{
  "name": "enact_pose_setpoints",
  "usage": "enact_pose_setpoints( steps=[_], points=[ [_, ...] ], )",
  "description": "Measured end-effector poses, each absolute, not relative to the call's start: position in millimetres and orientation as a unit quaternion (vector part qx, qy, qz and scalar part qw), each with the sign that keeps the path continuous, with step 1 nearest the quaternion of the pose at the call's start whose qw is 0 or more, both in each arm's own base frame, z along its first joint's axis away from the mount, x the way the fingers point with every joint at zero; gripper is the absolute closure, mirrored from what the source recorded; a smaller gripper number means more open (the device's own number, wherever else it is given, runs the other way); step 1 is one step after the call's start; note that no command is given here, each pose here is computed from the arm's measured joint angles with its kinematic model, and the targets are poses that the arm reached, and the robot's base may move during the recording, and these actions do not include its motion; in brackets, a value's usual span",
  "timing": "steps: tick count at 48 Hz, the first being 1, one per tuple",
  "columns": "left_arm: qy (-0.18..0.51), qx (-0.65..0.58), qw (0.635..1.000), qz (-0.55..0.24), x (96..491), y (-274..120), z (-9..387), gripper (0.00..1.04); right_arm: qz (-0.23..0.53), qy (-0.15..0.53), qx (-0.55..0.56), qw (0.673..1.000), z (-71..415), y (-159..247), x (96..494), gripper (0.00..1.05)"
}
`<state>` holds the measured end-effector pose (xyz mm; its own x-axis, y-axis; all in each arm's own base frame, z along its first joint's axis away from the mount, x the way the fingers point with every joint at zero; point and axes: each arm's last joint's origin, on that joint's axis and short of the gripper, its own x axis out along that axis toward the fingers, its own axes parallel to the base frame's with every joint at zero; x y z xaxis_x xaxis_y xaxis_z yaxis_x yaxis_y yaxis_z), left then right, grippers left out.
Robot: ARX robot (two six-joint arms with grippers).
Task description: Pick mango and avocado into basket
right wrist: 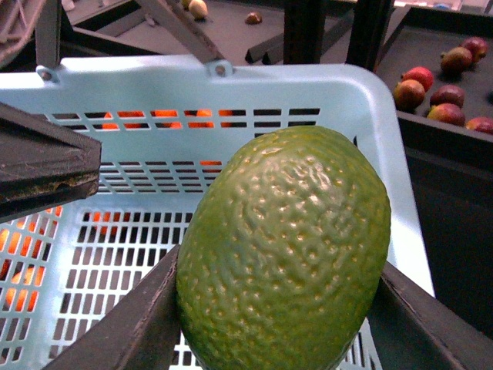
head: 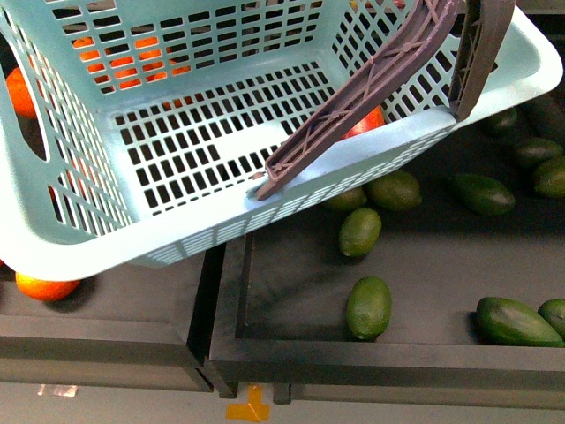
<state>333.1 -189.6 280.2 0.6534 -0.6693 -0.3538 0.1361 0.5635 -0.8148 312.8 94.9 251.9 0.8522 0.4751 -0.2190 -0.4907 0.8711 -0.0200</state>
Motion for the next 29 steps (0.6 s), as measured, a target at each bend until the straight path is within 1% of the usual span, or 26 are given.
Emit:
enact_pose_setpoints(
  steps=[4,10,12,14,19,24,29],
  points=[
    [0.336,-0.397,0.818,-0.246,333,-190,280,0.88,0.247,0.111,-0.039,0.962,249,101,312,0.32],
    [0.336,-0.397,0.818,-0.246,333,-190,280,0.88,0.230,0.115,-0.034,0.966,247,103,311,0.09],
    [0.335,-0.396,0.818,-0.246,333,-190,280,0.88,0.220,0.116,-0.029,0.968,247,101,311,0.07],
    [0.335,-0.396,0.819,-0.246,333,-190,280,0.88,0.212,0.115,-0.025,0.970,248,99,311,0.09],
    [0.336,-0.397,0.818,-0.246,333,-190,280,0.88,0.177,0.110,-0.013,0.978,252,88,309,0.09],
    [0.336,-0.397,0.818,-0.246,333,-190,280,0.88,0.122,0.094,0.004,0.988,260,71,306,0.09],
    [0.336,-0.397,0.818,-0.246,333,-190,280,0.88,0.047,0.077,0.020,0.996,264,47,300,0.09]
  ],
)
